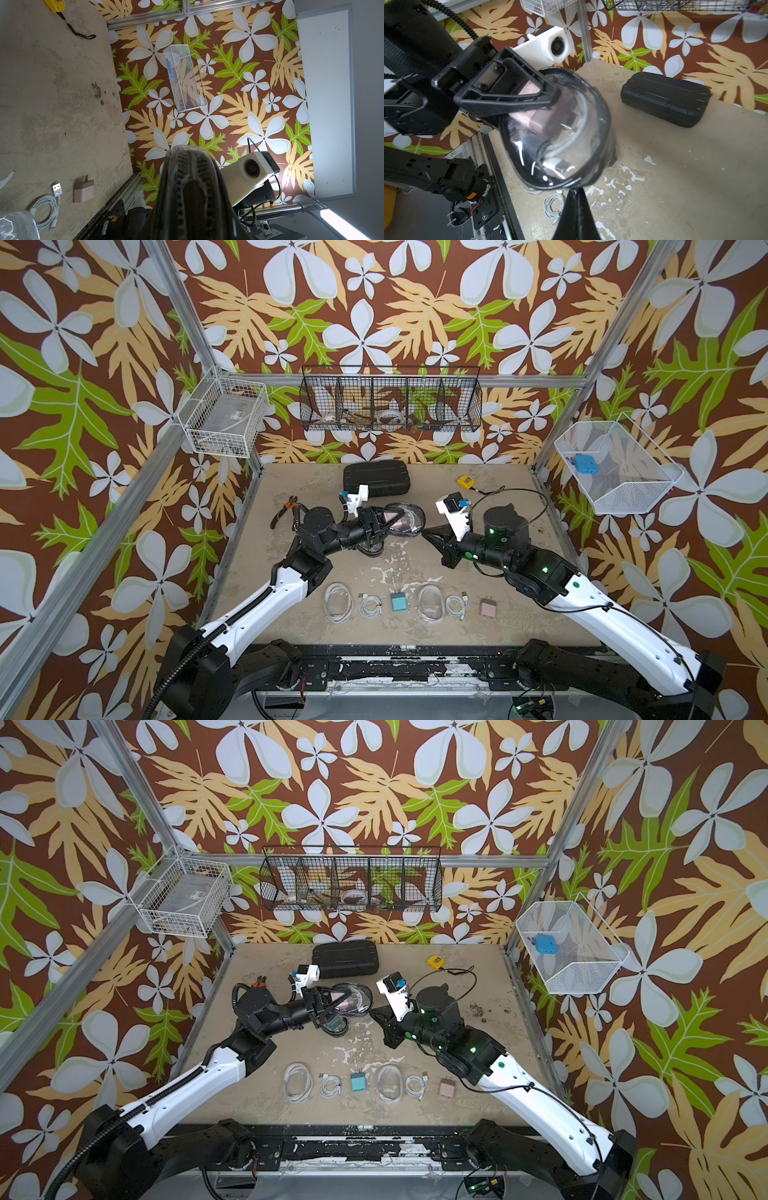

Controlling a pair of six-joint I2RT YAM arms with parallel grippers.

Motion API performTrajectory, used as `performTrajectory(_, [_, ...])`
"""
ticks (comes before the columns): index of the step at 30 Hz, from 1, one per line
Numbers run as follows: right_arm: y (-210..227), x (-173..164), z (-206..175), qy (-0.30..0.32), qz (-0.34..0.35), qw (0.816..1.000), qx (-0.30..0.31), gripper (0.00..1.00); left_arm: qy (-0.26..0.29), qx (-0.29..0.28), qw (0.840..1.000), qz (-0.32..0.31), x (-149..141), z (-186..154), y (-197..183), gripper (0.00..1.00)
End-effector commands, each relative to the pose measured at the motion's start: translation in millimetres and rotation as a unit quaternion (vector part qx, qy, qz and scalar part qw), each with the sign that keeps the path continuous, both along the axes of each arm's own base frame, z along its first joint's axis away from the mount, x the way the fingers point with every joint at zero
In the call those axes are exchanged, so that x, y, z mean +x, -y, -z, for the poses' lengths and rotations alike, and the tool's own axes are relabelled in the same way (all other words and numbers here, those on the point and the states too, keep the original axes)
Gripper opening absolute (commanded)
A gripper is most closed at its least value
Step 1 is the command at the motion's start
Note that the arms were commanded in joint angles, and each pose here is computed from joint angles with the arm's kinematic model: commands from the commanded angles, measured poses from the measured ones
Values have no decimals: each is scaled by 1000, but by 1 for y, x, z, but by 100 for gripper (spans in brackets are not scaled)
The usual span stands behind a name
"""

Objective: Pack away charging kits
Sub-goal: Zip the zipper on the storage bag.

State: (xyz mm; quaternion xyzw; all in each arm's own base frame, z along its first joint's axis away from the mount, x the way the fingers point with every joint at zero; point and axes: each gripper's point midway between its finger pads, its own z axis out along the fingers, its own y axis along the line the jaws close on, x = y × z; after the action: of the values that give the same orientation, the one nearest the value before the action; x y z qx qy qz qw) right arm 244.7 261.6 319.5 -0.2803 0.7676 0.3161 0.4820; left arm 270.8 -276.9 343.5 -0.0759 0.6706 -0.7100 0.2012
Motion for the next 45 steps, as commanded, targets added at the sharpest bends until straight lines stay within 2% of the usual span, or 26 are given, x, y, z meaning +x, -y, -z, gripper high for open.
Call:
performTrajectory(1, [18,16,-10,34,67,997,-5,0,19,-10,1000,20,-9,-13,1,15])
performTrajectory(10, [17,31,-13,47,85,995,-24,0,32,35,996,78,-26,-2,9,14])
performTrajectory(19, [25,48,-34,87,117,987,-70,0,45,91,989,112,-43,17,7,4])
performTrajectory(22, [16,46,-36,90,91,989,-73,0,53,115,985,117,-42,22,8,1])
performTrajectory(25, [-4,26,-42,91,13,995,-43,0,58,134,981,124,-40,28,8,0])
performTrajectory(26, [-12,16,-41,83,-23,996,-39,0,61,142,980,122,-38,30,6,0])
performTrajectory(28, [-13,13,-33,52,-35,996,-63,0,74,156,978,114,-32,30,0,0])
performTrajectory(30, [-4,14,-23,28,-20,994,-101,20,89,173,976,100,-23,29,-6,0])
performTrajectory(32, [4,7,-22,19,-22,993,-114,33,108,190,971,96,-19,31,-9,0])
performTrajectory(35, [-2,-13,-39,9,-71,995,-64,46,135,194,964,123,-24,33,-5,2])
performTrajectory(39, [-26,-28,-44,-19,-150,988,-23,52,161,187,955,163,-36,34,-2,6])
performTrajectory(45, [-43,-18,-26,-40,-180,982,-42,50,197,177,945,191,-53,23,-4,9])
